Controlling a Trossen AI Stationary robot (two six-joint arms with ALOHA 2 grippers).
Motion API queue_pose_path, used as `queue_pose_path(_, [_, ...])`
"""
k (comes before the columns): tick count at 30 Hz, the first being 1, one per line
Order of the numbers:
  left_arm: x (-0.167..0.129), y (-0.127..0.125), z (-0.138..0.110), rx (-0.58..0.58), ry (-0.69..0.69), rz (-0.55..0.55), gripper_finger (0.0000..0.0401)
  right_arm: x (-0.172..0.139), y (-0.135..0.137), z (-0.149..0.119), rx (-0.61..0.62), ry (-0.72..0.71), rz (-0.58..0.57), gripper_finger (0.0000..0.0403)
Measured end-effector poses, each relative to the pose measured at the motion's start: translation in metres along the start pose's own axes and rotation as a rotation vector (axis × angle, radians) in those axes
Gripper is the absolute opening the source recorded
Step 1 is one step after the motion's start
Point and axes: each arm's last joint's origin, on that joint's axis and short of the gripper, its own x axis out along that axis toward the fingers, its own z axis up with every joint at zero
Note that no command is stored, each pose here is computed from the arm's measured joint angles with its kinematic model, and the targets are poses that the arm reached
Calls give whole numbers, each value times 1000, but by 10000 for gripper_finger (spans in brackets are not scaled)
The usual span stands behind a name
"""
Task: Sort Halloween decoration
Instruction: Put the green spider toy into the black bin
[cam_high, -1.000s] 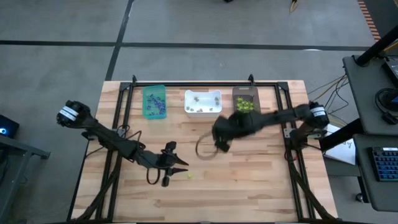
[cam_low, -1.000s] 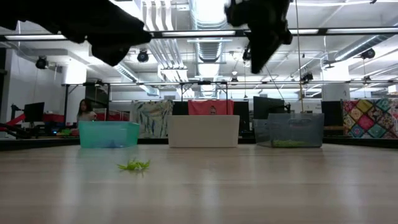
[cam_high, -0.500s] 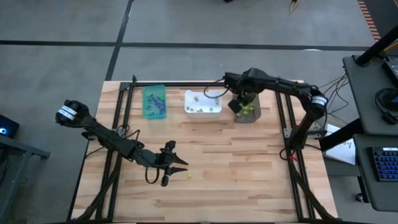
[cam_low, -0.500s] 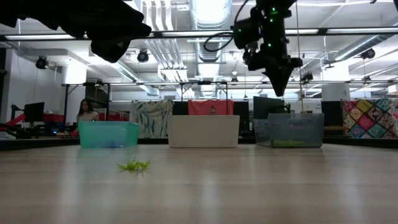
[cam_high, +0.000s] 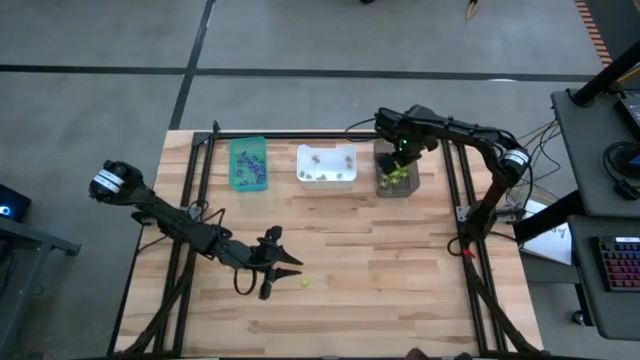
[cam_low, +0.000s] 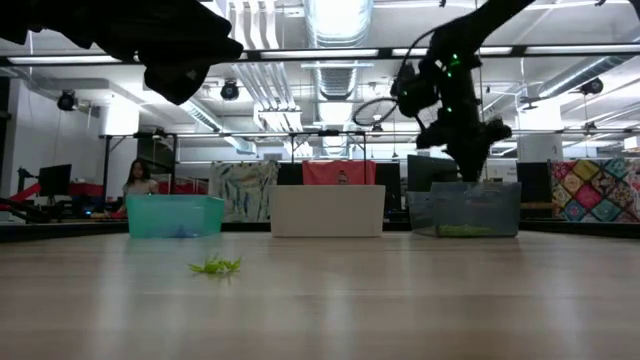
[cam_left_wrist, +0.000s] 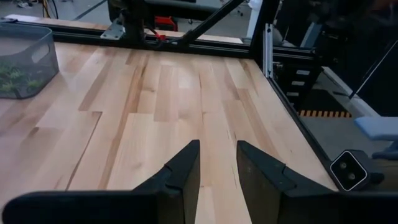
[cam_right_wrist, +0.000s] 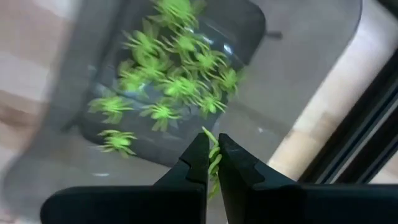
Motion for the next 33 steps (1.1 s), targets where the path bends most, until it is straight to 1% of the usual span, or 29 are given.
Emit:
queue_pose_path(5, [0,0,0,-1,-1,-1,88,19,-1,-6,-1,29,-11,13])
queue_pose_path(9, [0,0,0,-11,-2,-1,88,27,-2,-8,-2,30,-21,13])
queue_pose_path(22, [0,0,0,-19,-1,0,88,28,0,-7,-22,12,-2,17])
queue_pose_path(25, [0,0,0,-20,-1,0,88,28,0,-7,-30,19,15,38])
queue_pose_path(31, [0,0,0,-20,-1,0,88,28,1,-7,-33,20,20,103])
queue_pose_path(33, [0,0,0,-20,-1,0,88,28,1,-7,-31,20,20,114])
